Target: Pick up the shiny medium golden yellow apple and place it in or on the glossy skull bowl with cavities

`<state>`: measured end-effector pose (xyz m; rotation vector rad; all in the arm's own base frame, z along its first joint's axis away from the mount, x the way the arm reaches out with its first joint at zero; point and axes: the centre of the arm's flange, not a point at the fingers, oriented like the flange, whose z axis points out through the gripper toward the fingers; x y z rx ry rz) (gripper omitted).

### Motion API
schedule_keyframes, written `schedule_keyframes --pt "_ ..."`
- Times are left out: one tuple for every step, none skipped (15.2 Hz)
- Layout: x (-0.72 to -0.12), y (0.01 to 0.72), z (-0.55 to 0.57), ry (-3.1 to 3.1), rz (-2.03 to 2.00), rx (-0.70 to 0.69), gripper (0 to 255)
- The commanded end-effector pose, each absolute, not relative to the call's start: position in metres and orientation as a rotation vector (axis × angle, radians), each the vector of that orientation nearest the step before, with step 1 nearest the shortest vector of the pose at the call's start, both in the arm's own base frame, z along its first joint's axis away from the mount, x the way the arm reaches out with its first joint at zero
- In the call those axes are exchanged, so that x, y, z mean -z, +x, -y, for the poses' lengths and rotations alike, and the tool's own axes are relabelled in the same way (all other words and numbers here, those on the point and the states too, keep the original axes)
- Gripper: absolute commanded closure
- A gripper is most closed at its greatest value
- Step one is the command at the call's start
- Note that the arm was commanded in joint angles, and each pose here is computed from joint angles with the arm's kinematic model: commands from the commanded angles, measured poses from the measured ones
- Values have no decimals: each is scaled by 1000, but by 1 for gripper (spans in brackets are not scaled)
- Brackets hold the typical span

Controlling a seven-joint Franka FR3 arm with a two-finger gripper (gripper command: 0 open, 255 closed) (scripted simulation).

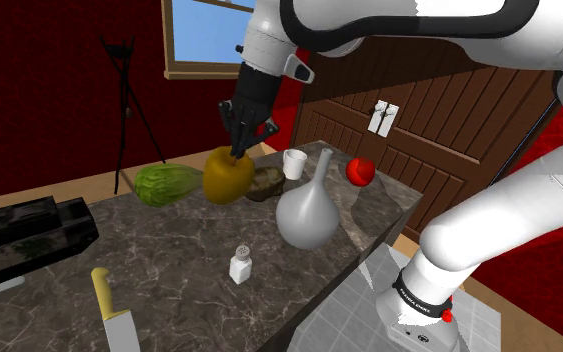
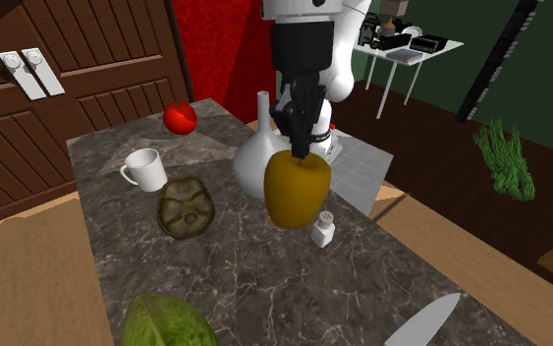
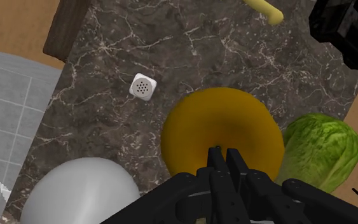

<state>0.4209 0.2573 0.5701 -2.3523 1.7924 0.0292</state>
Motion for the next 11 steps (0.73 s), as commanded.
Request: schedule_keyframes --pt "-576 429 -240 -2352 -1792 -29 255" --pt "-580 433 -228 -2352 -1792 -29 255" --pt "-583 438 -216 -2352 -1792 -29 255" --pt "-586 443 -204 -2352 -1792 -29 255" --pt "-589 448 -192 -2352 -1792 -29 255" --pt "-592 453 -180 -2352 -1792 -29 255" --pt "-595 457 -169 -2352 -1792 -29 255" --pt "-599 462 -157 -2352 -1792 -29 255" --pt "-602 467 -145 -2352 -1792 -29 255" --pt "-605 472 -133 -2352 -1792 -29 255" --pt "-608 477 -121 -2352 -1792 -29 255"
